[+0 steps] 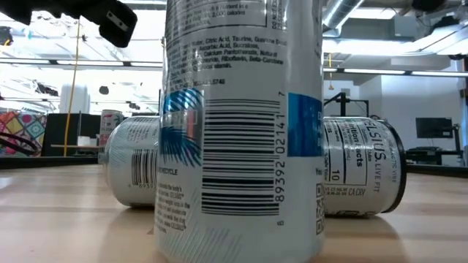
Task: Place canned beverage on shelf
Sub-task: Adjust the white blue soda can
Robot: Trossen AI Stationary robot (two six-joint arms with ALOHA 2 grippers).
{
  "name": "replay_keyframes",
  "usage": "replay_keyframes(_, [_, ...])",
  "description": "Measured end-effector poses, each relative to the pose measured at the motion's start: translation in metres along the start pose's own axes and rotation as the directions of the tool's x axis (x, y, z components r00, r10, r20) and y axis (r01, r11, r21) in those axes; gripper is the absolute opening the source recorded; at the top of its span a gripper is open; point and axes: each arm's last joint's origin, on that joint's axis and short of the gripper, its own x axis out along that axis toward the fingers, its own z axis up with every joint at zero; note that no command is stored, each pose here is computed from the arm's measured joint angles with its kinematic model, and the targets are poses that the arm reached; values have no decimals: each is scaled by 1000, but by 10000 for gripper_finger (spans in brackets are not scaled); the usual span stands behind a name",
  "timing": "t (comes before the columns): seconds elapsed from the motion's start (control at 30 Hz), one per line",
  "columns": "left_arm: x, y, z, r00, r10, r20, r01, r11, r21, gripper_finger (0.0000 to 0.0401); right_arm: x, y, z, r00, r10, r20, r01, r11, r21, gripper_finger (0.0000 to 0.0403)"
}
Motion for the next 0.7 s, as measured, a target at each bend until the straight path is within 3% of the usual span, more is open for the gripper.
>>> replay_keyframes(0.13, [0, -2, 0, 1000, 28, 4, -28, 1000, 0, 0, 8, -6, 7, 999, -11, -36, 6, 989, -145, 260])
replay_keyframes(0.4, [0, -4, -1, 998, 69, 9, -69, 998, 1, 0, 13, -19, 21, 988, 10, -153, -21, 997, -72, 260])
replay_keyframes(0.7, [0, -2, 1, 992, 119, 31, -120, 993, 17, 0, 15, -28, 22, 975, -38, -217, -11, 976, -218, 261])
